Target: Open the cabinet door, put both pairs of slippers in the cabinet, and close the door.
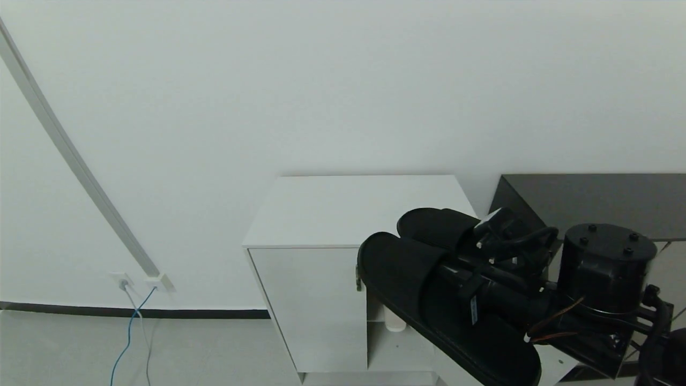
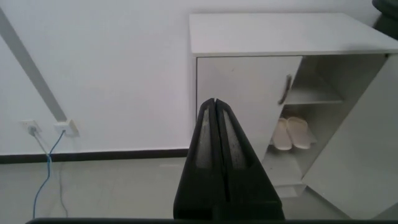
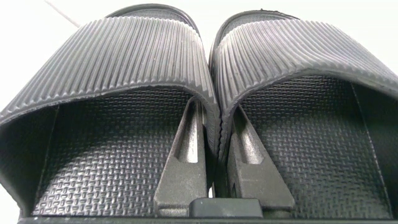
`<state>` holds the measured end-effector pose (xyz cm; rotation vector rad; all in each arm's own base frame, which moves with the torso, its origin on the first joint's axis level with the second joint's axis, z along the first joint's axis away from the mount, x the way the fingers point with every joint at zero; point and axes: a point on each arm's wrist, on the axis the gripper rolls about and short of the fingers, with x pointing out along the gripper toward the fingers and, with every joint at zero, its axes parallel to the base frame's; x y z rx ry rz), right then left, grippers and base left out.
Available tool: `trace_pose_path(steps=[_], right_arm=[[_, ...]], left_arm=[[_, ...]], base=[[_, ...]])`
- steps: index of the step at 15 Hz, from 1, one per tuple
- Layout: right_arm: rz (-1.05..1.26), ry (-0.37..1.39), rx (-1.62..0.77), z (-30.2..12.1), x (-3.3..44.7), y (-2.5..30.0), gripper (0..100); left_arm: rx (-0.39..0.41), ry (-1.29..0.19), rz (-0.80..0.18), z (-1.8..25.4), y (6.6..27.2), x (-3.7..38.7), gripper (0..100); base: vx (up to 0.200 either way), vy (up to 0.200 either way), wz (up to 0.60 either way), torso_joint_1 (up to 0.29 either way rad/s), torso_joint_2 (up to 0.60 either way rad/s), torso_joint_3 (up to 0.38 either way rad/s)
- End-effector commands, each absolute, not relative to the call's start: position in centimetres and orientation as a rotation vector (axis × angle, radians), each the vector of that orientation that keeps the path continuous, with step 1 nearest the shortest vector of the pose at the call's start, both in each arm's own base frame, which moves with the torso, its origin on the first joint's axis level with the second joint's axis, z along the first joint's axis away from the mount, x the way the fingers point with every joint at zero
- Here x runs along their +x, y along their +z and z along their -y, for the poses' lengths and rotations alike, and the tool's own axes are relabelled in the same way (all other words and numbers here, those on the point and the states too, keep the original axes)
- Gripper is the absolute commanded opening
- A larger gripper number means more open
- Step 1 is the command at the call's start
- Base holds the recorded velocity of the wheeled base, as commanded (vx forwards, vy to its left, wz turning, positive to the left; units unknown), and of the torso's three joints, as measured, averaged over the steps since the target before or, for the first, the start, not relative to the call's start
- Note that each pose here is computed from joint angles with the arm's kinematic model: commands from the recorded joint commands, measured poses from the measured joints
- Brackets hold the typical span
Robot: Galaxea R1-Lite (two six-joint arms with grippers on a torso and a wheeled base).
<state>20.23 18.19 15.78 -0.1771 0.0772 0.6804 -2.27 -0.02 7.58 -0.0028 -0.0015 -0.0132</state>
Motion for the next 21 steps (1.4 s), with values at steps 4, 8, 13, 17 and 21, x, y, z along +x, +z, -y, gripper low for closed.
trace_pose_path(steps=[4,8,13,17,21], right_arm=[[-0.081,0.674,-0.151,-18.1,20.4,15.9,0],[-0.083,0.671,-0.151,-18.0,20.4,15.9,0],[-0.094,0.682,-0.157,-17.8,20.0,15.7,0],[-0.105,0.698,-0.163,-18.0,19.6,15.3,0],[-0.108,0.709,-0.165,-18.2,19.4,15.2,0]], left_arm=[[-0.003,-0.014,0.002,0.0,7.6,-2.3,0],[-0.003,-0.012,0.000,0.0,7.6,-2.3,0],[-0.003,-0.012,0.000,0.0,7.6,-2.3,0],[-0.005,-0.012,0.002,0.0,7.6,-2.3,0],[-0.005,-0.012,0.000,0.0,7.6,-2.3,0]], base=[[0.000,0.000,0.00,0.000,0.00,0.000],[0.000,0.000,0.00,0.000,0.00,0.000],[0.000,0.000,0.00,0.000,0.00,0.000],[0.000,0.000,0.00,0.000,0.00,0.000],[0.000,0.000,0.00,0.000,0.00,0.000]])
